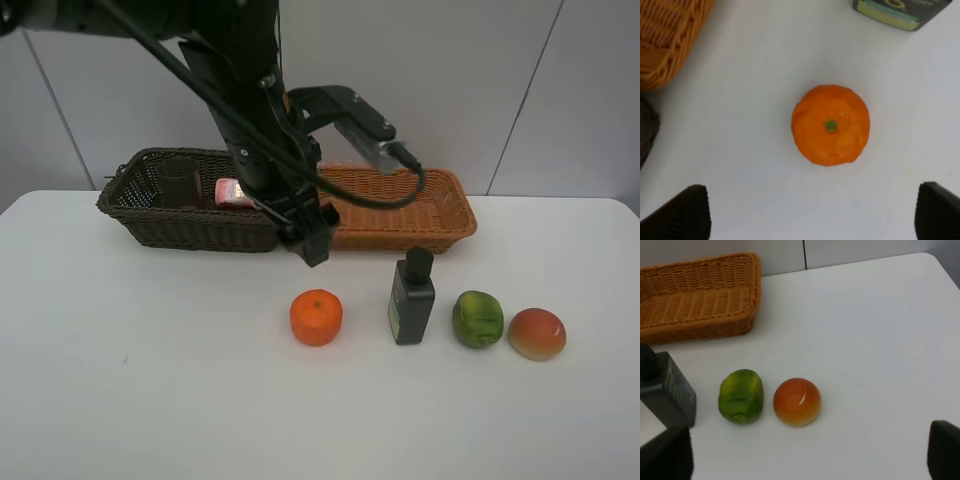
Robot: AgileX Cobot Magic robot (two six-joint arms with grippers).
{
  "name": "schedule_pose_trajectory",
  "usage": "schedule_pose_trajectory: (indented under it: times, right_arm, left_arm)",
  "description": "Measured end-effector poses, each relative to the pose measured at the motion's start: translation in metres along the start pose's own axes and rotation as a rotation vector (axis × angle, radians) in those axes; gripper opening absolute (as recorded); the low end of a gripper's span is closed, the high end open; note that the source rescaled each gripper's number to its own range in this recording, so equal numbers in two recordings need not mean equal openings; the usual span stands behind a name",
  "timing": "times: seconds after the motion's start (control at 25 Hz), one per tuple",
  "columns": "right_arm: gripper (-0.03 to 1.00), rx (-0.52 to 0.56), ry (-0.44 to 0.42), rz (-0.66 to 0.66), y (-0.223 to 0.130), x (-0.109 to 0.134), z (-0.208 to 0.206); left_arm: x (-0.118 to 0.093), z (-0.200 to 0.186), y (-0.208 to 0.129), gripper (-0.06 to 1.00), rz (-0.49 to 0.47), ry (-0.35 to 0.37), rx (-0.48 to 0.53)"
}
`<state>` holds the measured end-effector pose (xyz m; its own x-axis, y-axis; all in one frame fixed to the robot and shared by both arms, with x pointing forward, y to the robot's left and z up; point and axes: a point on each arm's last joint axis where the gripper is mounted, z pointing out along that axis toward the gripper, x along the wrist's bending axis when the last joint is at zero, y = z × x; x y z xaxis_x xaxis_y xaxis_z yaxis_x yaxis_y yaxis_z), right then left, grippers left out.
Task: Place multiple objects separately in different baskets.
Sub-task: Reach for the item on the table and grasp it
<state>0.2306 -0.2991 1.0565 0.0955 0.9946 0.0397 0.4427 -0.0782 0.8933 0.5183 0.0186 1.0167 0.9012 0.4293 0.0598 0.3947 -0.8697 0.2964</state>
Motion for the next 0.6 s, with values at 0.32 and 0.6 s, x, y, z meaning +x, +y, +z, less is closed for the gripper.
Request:
schedule_pose_trajectory:
  times: [0.32, 0.6]
  right_arm:
    - [1.0, 0.0, 0.0, 0.0, 0.0, 0.0, 0.0]
    - [1.0, 0.0, 0.0, 0.0, 0.0, 0.0, 0.0]
  left_arm:
    - [0.003, 0.055, 0.001, 1.0, 0.104, -0.023, 0.059]
    - [0.004, 0.086, 0.0, 1.0, 0.157, -0.03, 0.07]
